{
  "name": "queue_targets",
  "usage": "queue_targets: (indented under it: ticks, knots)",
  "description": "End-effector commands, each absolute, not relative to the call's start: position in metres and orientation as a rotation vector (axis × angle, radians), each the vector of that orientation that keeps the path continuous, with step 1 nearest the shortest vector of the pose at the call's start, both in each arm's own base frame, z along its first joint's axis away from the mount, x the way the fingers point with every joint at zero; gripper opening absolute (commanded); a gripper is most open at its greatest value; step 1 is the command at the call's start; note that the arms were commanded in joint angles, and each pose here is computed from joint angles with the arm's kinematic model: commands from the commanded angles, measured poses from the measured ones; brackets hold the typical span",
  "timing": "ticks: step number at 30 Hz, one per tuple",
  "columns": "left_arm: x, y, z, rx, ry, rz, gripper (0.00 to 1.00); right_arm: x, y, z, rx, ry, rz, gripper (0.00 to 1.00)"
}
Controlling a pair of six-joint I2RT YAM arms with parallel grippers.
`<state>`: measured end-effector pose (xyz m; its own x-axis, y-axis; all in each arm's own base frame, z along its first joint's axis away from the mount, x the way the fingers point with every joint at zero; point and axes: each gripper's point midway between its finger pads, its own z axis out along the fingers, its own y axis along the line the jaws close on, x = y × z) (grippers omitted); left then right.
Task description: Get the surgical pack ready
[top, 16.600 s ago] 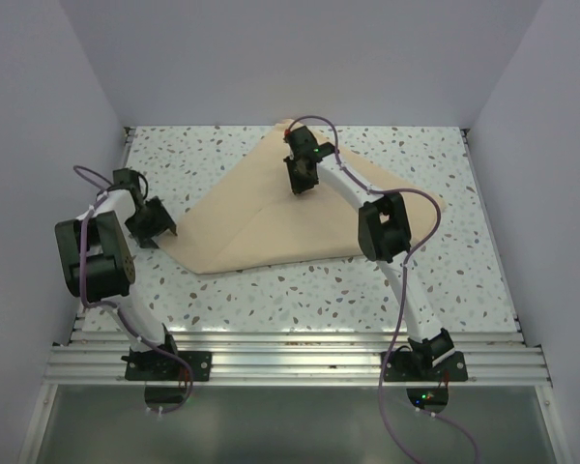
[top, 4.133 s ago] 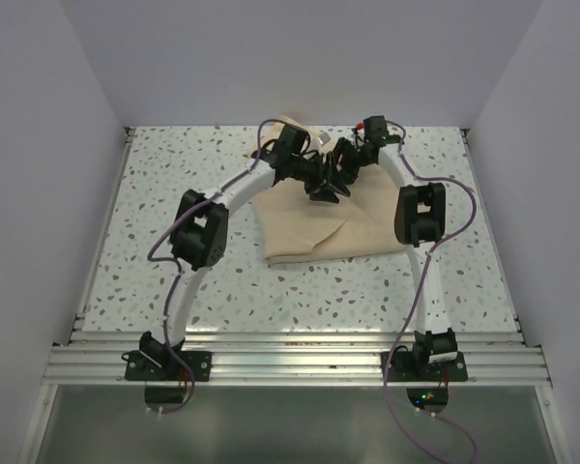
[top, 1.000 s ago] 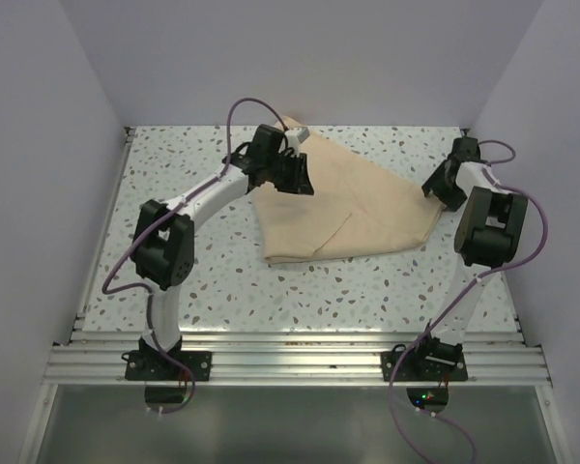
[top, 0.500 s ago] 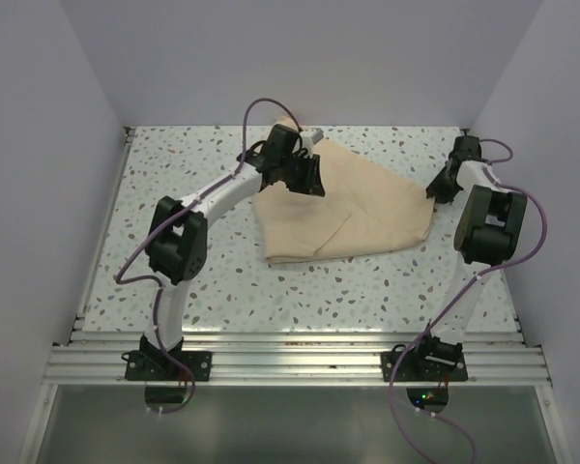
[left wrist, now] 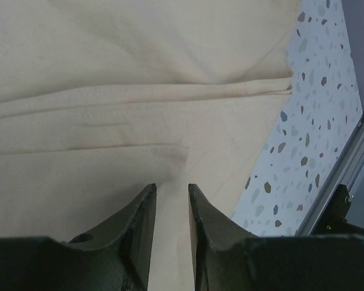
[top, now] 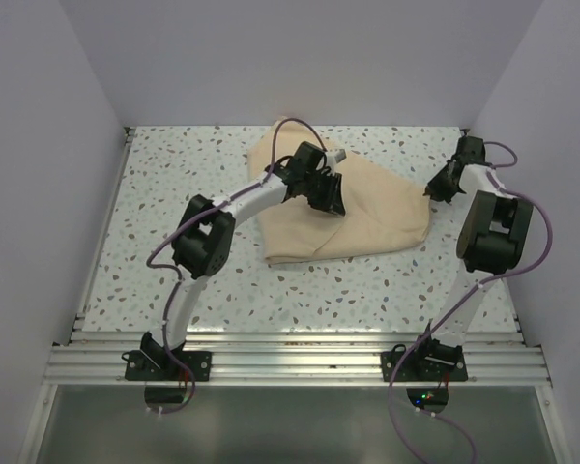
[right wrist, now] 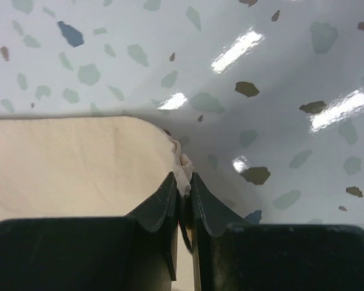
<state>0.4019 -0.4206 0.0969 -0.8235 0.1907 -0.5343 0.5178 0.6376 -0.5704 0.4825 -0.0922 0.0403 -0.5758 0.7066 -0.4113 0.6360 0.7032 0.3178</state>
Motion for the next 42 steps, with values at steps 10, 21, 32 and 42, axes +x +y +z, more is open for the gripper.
queue_targets:
  ticks: [10,21,32,42]
  knots:
    - [0.413,-0.437,0.086,0.499,2.444,-1.071,0.29,0.507,-0.022,0.186,0.786,2.203,0.471,0.00]
    - [0.413,-0.439,0.081,0.480,2.462,-1.069,0.29,0.505,0.127,0.256,0.403,2.238,0.686,0.00]
    - [0.414,-0.440,0.074,0.472,2.475,-1.070,0.29,0.470,0.206,0.299,0.243,2.221,0.857,0.00]
    - [0.412,-0.425,0.102,0.465,2.426,-1.050,0.29,0.452,0.186,0.294,0.228,2.237,0.752,0.00]
